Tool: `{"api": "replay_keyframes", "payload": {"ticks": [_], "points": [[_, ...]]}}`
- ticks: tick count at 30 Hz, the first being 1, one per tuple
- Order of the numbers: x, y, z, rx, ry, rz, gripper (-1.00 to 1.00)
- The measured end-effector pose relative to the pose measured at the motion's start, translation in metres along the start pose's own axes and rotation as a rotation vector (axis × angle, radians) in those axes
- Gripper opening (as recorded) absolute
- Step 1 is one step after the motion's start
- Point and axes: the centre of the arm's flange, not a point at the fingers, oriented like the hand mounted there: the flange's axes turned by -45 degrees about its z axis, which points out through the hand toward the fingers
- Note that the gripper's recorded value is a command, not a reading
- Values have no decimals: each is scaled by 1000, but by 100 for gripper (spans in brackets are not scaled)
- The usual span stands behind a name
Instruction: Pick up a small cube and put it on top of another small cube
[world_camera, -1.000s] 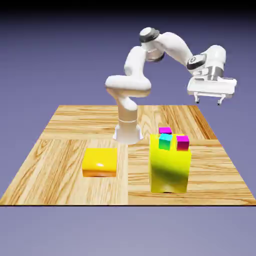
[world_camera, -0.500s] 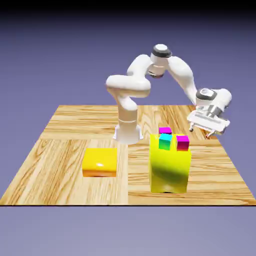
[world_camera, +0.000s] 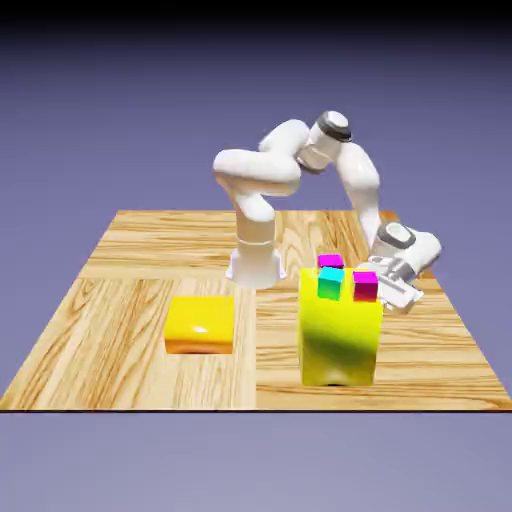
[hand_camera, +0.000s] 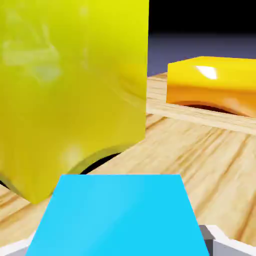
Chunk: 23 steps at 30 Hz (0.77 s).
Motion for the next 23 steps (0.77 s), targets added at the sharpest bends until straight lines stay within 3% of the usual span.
{"api": "replay_keyframes", "payload": {"ticks": [6, 14, 19, 20, 23], "points": [[117, -69, 0, -128, -20, 59, -100], [314, -114, 76, -417, 7, 182, -100], [298, -93, 132, -468, 53, 186, -100], [294, -87, 143, -468, 53, 186, 100], [299, -94, 130, -469, 53, 186, 100]]}}
